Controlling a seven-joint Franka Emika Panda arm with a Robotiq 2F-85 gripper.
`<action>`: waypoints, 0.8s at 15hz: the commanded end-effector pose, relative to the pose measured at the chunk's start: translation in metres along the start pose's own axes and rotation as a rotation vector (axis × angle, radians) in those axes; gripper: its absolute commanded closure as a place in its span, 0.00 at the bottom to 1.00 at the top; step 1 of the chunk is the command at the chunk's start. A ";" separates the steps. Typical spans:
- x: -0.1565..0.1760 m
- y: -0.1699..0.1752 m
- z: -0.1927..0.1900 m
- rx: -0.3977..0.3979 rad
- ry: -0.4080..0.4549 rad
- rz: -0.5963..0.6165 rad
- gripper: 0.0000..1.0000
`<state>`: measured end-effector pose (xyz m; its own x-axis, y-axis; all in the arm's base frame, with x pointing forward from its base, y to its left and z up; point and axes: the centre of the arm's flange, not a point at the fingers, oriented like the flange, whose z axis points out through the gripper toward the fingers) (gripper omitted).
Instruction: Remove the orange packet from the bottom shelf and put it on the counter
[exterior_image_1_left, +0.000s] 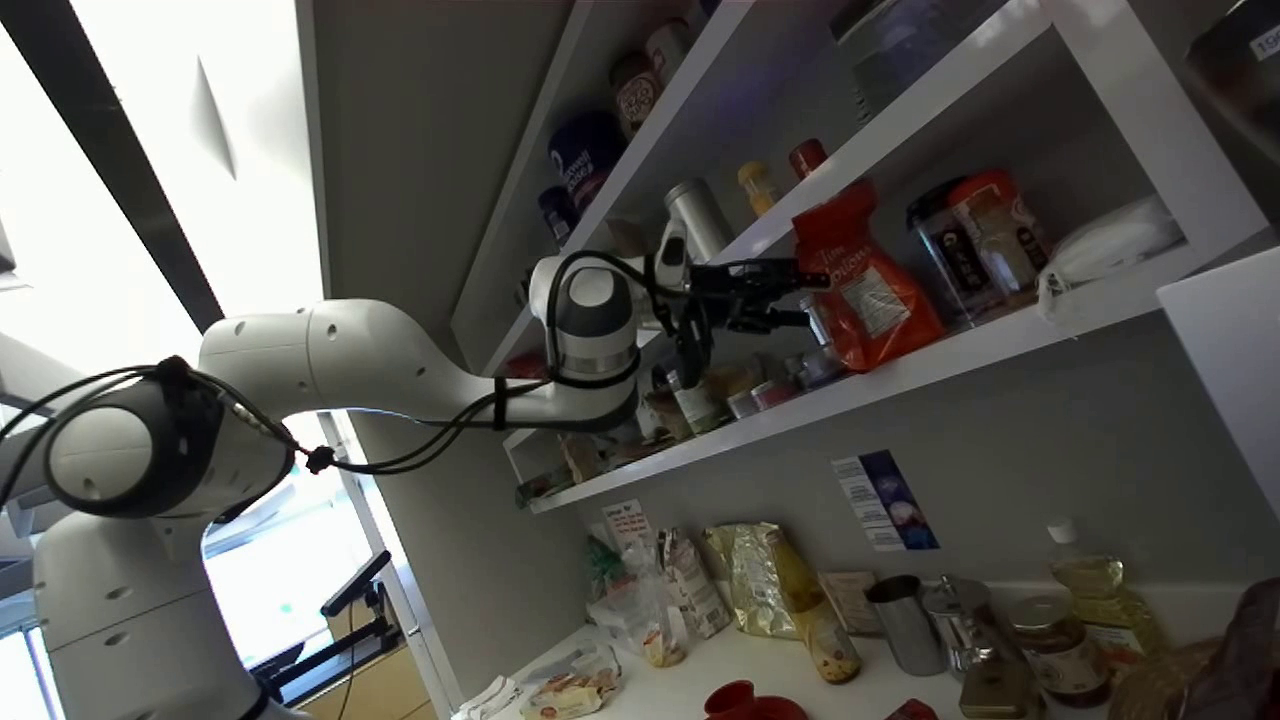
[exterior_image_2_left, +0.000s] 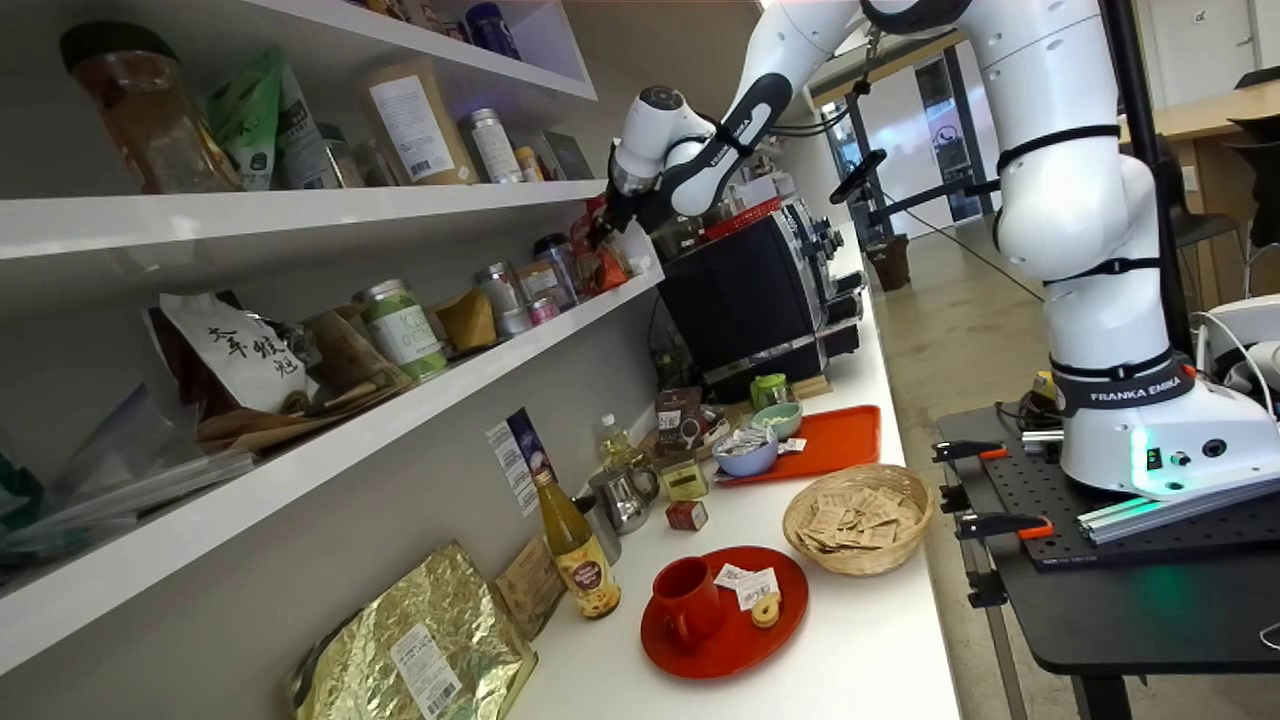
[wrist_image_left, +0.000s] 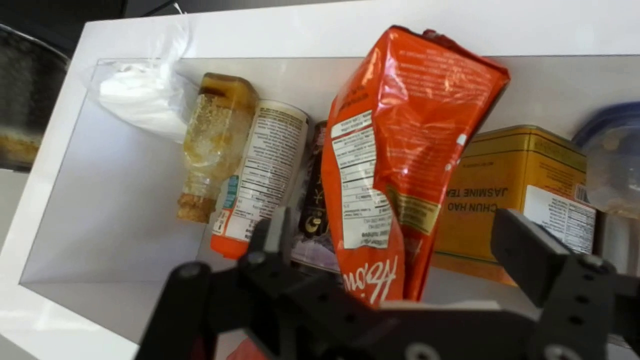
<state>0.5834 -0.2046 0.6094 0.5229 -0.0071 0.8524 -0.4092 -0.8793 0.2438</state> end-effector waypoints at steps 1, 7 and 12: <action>0.013 0.015 0.003 -0.024 0.026 0.009 0.00; 0.014 0.028 0.011 -0.043 0.032 0.035 0.00; 0.006 0.023 0.021 -0.022 0.011 0.037 0.00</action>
<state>0.5824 -0.2331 0.6123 0.5107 -0.0258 0.8594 -0.4491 -0.8603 0.2411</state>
